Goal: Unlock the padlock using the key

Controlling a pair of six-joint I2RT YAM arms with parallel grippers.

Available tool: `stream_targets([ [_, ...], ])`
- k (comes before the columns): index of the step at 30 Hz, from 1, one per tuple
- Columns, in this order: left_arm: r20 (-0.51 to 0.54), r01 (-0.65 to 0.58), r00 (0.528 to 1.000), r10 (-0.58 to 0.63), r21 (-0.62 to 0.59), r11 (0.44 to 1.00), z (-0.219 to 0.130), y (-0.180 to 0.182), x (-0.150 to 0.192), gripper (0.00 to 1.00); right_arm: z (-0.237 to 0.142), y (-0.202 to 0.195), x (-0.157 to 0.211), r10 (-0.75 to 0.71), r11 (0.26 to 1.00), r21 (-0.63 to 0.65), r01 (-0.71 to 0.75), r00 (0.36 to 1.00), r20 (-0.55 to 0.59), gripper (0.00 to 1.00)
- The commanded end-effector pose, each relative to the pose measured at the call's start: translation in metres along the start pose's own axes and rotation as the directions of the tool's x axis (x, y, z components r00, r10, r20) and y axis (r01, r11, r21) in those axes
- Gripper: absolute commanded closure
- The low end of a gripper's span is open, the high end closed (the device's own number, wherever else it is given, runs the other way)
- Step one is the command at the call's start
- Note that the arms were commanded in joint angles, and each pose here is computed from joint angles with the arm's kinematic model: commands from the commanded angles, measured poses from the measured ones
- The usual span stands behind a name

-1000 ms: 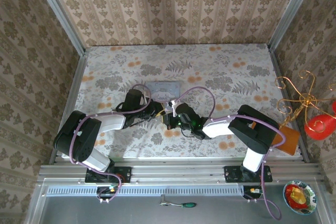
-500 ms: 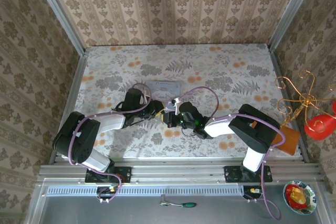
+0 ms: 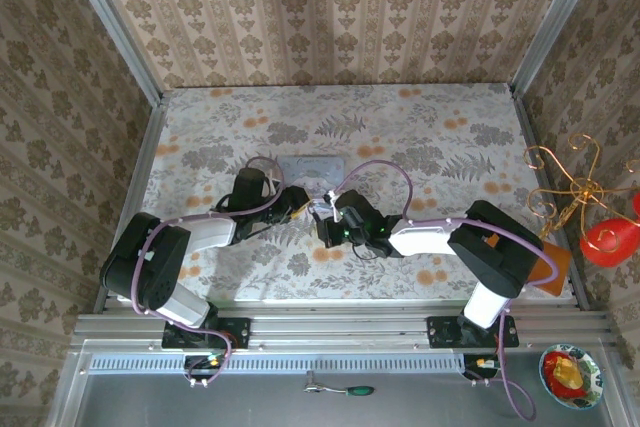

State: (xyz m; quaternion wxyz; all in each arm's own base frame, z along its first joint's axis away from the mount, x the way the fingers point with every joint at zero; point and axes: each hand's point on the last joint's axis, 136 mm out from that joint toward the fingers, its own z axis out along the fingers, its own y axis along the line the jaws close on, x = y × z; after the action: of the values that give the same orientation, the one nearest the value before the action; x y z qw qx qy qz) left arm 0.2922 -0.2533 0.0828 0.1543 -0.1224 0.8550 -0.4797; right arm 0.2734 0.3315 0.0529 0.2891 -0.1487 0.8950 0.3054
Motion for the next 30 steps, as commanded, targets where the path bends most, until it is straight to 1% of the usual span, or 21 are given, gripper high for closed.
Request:
stream_targets([
  [1, 0.024, -0.022, 0.999, 0.023, -0.021, 1.000, 0.000, 0.008, -0.006, 0.59, -0.006, 0.001, -0.003, -0.044, 0.999, 0.017, 0.044, 0.999, -0.014, 0.83],
  [5, 0.034, -0.042, 0.998, 0.044, -0.051, 0.998, -0.004, 0.010, -0.008, 0.59, -0.004, -0.002, -0.004, -0.003, 1.000, 0.009, 0.004, 1.000, -0.014, 0.70],
  [9, 0.046, -0.102, 0.993, 0.107, -0.104, 0.989, -0.017, 0.006, -0.010, 0.58, -0.008, -0.009, -0.004, 0.026, 1.000, 0.015, -0.026, 1.000, -0.012, 0.63],
  [14, 0.077, -0.237, 0.965, 0.249, -0.146, 0.961, -0.042, -0.017, -0.018, 0.57, -0.015, -0.013, -0.010, 0.062, 0.998, -0.015, -0.062, 0.998, 0.008, 0.59],
  [16, 0.087, -0.300, 0.944, 0.318, -0.173, 0.938, -0.052, -0.027, -0.023, 0.57, -0.015, -0.011, -0.013, 0.075, 0.997, -0.031, -0.075, 0.997, 0.014, 0.58],
  [18, 0.084, -0.352, 0.922, 0.379, -0.229, 0.907, -0.061, -0.030, -0.030, 0.55, -0.014, -0.009, -0.018, 0.091, 0.995, -0.041, -0.090, 0.996, 0.024, 0.58],
  [19, 0.071, -0.383, 0.908, 0.413, -0.256, 0.887, -0.065, -0.031, -0.032, 0.53, -0.013, -0.009, -0.020, 0.106, 0.994, -0.042, -0.105, 0.994, 0.028, 0.58],
  [21, -0.003, -0.438, 0.888, 0.460, -0.311, 0.844, -0.066, -0.028, -0.034, 0.49, -0.010, -0.011, -0.024, 0.149, 0.988, -0.047, -0.147, 0.988, 0.040, 0.57],
  [22, -0.027, -0.437, 0.888, 0.459, -0.360, 0.824, -0.071, -0.021, -0.044, 0.48, -0.008, -0.013, -0.025, 0.177, 0.983, -0.055, -0.175, 0.983, 0.042, 0.56],
  [24, -0.086, -0.463, 0.878, 0.471, -0.398, 0.792, -0.071, -0.014, -0.048, 0.44, -0.004, -0.015, -0.027, 0.227, 0.972, -0.072, -0.224, 0.973, 0.043, 0.51],
  [25, -0.108, -0.474, 0.874, 0.473, -0.403, 0.783, -0.070, -0.012, -0.050, 0.38, -0.002, -0.016, -0.027, 0.241, 0.968, -0.077, -0.237, 0.970, 0.042, 0.50],
  [26, -0.125, -0.478, 0.874, 0.470, -0.403, 0.780, -0.067, -0.009, -0.052, 0.36, 0.000, -0.016, -0.026, 0.248, 0.967, -0.077, -0.245, 0.968, 0.036, 0.49],
  [30, -0.175, -0.470, 0.882, 0.437, -0.399, 0.788, -0.051, 0.003, -0.055, 0.36, 0.010, -0.021, -0.019, 0.266, 0.963, -0.039, -0.267, 0.964, -0.015, 0.48],
])
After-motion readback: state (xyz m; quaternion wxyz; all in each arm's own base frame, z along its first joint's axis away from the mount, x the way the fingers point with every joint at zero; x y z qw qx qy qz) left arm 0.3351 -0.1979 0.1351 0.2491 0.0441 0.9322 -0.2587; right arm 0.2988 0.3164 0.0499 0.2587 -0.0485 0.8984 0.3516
